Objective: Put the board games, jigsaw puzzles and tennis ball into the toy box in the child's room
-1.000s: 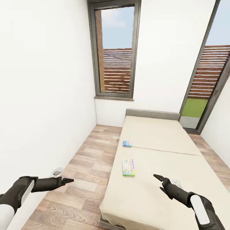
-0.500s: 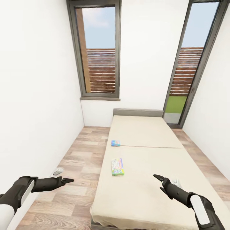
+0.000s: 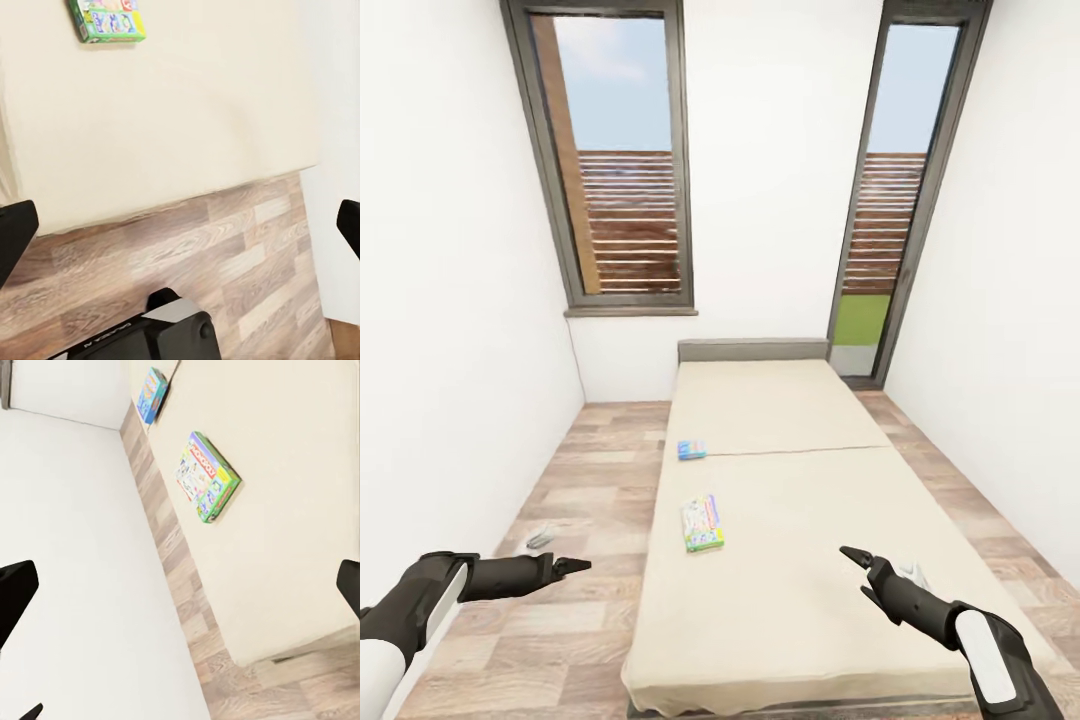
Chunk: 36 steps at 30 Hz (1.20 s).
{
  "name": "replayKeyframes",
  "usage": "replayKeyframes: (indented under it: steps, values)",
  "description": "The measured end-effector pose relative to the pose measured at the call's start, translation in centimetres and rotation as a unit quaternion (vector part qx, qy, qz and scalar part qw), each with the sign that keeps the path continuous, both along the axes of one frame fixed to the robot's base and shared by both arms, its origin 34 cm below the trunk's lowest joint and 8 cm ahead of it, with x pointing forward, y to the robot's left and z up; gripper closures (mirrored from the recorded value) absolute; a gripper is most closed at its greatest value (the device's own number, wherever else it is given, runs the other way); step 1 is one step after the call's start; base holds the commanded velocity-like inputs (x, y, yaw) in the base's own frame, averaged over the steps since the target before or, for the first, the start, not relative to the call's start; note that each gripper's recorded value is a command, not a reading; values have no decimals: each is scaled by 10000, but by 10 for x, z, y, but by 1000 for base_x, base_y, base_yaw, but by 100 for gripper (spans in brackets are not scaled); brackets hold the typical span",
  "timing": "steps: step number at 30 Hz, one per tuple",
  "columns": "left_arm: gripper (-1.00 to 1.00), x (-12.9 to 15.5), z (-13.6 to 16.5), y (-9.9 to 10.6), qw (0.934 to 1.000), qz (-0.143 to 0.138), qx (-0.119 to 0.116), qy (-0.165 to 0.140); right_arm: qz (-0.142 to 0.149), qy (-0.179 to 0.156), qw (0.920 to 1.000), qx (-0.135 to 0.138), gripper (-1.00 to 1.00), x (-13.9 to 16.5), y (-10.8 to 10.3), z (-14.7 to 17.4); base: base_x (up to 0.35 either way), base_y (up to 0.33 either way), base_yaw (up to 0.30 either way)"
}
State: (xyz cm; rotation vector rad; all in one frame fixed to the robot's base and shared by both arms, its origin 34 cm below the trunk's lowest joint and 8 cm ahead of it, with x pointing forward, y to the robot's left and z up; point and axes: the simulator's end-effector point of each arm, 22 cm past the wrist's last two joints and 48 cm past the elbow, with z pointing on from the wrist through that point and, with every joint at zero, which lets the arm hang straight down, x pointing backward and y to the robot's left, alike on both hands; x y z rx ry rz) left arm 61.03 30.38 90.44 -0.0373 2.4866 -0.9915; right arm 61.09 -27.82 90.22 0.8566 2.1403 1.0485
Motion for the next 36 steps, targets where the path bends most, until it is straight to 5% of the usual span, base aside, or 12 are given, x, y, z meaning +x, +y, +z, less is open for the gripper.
replayKeyframes:
  steps: [14, 36]
  values:
    - [-100, 0, 0, 0, 10000, 0, 0, 0, 19, 34, 10000, -47, -100, -1, 1, -2, 0, 154, -251]
    - [-100, 0, 0, 0, 10000, -2, -3, -6, 42, 44, 10000, -56, -100, -1, 3, -3, 0, 117, -22]
